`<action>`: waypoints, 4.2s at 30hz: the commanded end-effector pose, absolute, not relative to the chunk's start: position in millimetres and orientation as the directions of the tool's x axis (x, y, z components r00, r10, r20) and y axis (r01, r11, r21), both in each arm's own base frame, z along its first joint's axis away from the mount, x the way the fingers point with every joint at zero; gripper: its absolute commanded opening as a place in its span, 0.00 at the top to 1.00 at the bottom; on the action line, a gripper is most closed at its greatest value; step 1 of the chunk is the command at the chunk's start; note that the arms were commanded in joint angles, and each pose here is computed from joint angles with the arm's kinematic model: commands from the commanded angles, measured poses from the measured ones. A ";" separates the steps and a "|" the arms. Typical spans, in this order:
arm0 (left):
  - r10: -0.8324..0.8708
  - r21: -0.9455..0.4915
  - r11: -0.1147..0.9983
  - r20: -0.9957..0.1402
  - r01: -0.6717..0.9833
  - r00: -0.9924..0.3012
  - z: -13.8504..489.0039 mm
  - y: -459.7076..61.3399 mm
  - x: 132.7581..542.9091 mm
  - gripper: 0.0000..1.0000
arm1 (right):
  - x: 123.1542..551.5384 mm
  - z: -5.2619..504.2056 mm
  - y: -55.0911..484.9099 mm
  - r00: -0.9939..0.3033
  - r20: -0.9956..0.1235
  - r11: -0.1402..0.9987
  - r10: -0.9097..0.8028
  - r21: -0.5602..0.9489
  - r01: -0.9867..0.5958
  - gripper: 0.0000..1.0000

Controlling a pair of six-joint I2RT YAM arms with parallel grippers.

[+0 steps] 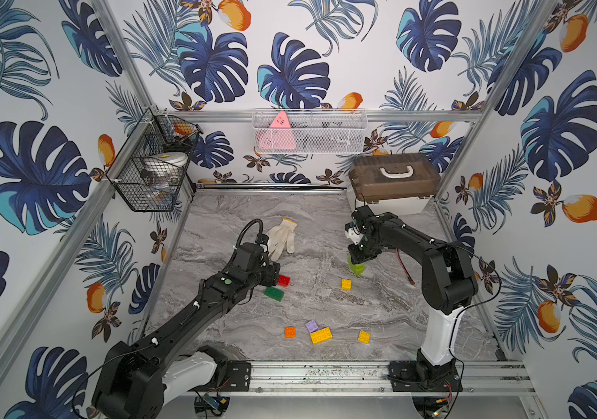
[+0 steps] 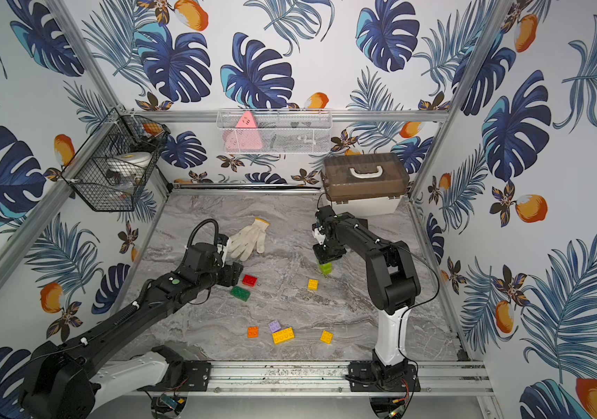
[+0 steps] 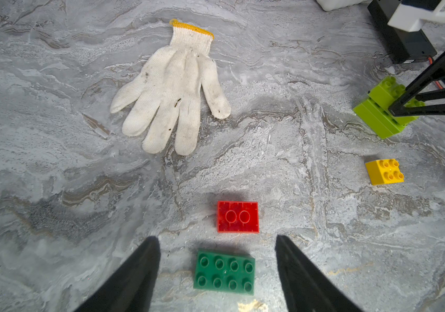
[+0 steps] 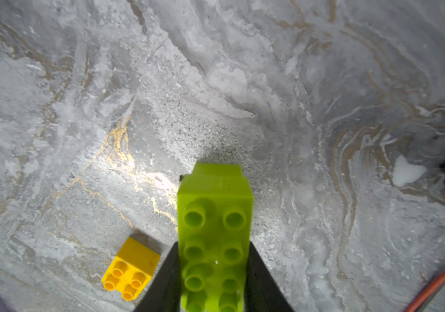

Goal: Assemble the number 1 with lego
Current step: Assemble the lego brick with the lego brick, then move the lego brick at the center of the board.

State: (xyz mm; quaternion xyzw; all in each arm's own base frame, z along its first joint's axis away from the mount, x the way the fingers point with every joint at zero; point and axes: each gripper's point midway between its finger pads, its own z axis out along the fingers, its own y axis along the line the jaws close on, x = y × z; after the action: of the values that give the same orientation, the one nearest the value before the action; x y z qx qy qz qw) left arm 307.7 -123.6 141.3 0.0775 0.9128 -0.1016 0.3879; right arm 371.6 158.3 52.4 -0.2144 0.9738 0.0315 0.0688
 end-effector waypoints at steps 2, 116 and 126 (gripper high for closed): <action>0.062 -0.125 0.968 -0.724 0.219 -0.687 142.7 -124.2 307.7 0.27 | 362.4 43.2 154.0 -0.905 -0.094 0.907 -0.416 0.029 -0.420 0.79; 0.061 -0.116 0.969 -0.745 0.218 -0.665 151.3 -121.9 303.4 0.26 | 260.0 92.9 293.8 -0.544 -0.292 0.579 -0.786 -0.043 -0.814 0.41; 0.066 -0.121 0.964 -0.753 0.237 -0.655 154.7 -125.3 304.7 0.27 | 163.6 111.0 274.0 -0.563 -0.476 0.576 -0.676 0.135 -0.806 0.39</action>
State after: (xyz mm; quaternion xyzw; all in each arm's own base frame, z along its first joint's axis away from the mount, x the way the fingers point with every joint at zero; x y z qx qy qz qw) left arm 303.8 -122.9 150.9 0.0804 0.9070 -0.0996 0.4012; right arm 176.0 259.2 102.7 -0.4332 0.8755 0.1249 0.1738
